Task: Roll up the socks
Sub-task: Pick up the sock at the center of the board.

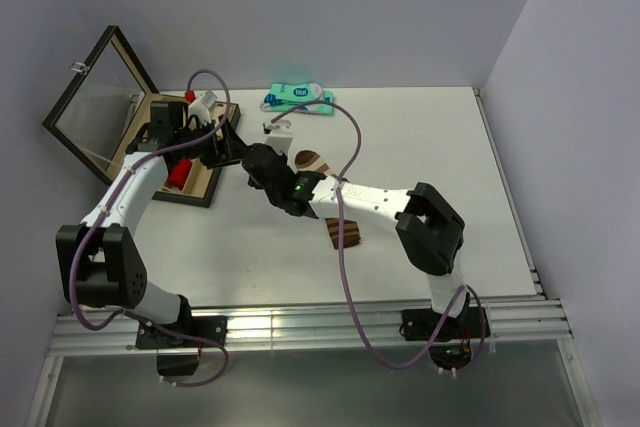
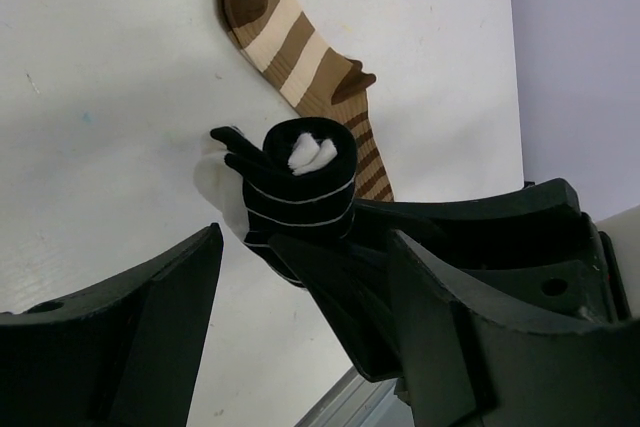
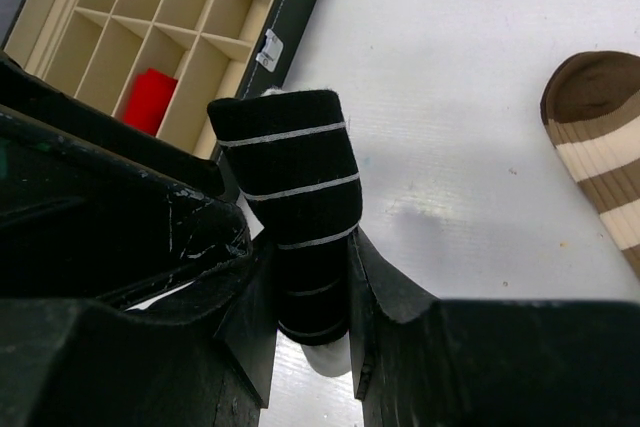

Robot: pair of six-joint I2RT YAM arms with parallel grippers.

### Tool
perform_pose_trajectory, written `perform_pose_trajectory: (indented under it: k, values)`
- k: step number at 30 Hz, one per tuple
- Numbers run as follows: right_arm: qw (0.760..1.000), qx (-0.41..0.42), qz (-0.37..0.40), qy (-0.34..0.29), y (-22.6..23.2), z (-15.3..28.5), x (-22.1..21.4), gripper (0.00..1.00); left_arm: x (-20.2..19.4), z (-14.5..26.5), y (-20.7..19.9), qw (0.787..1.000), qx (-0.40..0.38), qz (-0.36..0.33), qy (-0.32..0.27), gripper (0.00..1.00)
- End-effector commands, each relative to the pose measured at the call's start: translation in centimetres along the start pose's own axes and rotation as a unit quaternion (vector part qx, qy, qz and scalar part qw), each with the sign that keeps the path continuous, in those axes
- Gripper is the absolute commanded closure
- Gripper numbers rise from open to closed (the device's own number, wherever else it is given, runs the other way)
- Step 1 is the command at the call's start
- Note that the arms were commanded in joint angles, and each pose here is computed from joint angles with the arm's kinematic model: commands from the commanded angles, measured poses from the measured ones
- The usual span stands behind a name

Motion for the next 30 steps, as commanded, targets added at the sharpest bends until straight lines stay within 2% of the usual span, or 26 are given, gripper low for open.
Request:
perform_pose_trajectory:
  k: [1, 14, 30]
  values:
    - [0.999, 0.002, -0.011, -0.041, 1.4, -0.2, 2.0, 1.00, 0.8, 0.2, -0.8, 1.000, -0.022, -0.007, -0.012, 0.28]
    - [0.996, 0.037, -0.032, -0.070, 2.4, 0.8, 3.4, 1.00, 0.5, -0.5, 0.4, 1.000, -0.005, 0.007, -0.015, 0.31]
    - [0.993, 0.093, -0.052, -0.059, 4.3, 1.2, 3.6, 1.00, 0.7, -0.5, 0.4, 1.000, -0.002, 0.002, -0.019, 0.38]
Point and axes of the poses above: each gripper's point midway between its finger pads, its own z axis back along the fingers, its own y axis along the line the jaws close on, x = y × z, the point moved 4 cm from there along z, back along the fingers, and after that the axes turned 3 degrees about z, right-handed, at the moved point
